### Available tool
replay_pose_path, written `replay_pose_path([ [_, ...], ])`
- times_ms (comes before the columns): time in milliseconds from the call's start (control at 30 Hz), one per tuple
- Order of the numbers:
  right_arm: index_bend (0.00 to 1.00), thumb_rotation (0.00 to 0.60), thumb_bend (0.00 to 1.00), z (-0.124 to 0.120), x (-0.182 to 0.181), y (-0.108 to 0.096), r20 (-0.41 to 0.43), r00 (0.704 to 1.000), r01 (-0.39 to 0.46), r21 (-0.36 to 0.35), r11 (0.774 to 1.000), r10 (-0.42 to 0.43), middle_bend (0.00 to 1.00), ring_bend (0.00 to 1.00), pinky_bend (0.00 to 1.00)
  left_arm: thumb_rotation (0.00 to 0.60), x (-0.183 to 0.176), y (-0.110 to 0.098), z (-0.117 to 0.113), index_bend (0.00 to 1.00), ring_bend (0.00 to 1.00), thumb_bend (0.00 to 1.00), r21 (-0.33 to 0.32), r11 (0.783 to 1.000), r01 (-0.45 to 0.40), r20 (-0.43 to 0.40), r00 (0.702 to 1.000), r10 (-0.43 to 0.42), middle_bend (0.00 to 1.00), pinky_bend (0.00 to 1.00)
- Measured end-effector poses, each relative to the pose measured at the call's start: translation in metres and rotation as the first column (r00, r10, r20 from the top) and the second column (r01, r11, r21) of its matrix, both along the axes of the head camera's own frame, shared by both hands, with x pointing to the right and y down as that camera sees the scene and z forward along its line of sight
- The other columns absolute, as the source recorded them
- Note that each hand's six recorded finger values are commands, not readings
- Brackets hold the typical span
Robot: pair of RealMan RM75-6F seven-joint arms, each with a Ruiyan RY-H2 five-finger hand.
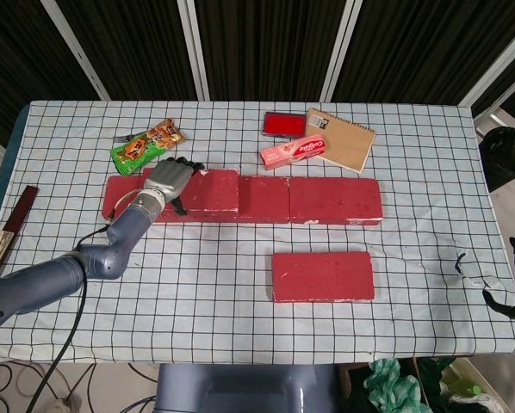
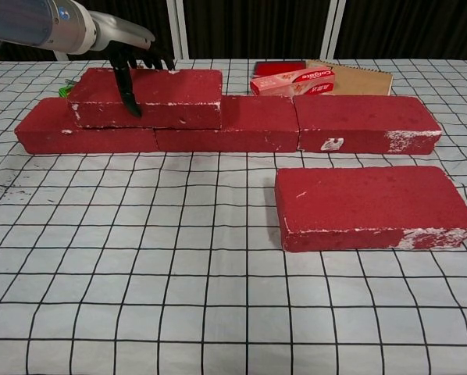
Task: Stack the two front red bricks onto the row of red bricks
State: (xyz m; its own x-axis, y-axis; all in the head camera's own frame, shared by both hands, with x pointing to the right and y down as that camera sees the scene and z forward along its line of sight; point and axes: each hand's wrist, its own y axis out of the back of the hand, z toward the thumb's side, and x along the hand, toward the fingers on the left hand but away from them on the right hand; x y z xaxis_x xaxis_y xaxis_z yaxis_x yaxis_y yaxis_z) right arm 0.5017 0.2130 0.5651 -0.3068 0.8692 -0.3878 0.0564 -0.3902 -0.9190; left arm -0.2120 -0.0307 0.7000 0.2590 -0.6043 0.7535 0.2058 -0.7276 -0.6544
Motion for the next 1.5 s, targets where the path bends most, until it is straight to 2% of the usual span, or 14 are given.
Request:
replay_pose_path([
  [300,0.04,0.600,0.16,-0.0014,0.0006,0.0002,0.002,1.000,-0.006,0.006,1.000,0.006,0.04,0.01,0.14,0.600,0.0023,0.0007,-0.0008,0.12,0.05,0.00,-0.003,1.000,-0.002,-0.001,1.000,0.002,0.14,0.12],
  [1067,0.04,0.600,0.16,0.0002,0.0007,-0.0001,-0.003,1.000,-0.009,0.003,1.000,0.009,0.04,0.01,0.14,0.600,0.0047,0.0015,0.0024,0.11,0.05,0.00,-0.003,1.000,0.006,0.017,1.000,-0.006,0.13,0.12],
  [1500,0.04,0.600,0.16,-0.0006,0.0016,0.0000,-0.003,1.000,-0.015,0.008,1.000,0.015,0.04,0.01,0.14,0.600,0.0074,0.0020,0.0011,0.08,0.01,0.00,-0.008,1.000,0.014,0.017,1.000,-0.014,0.09,0.08],
])
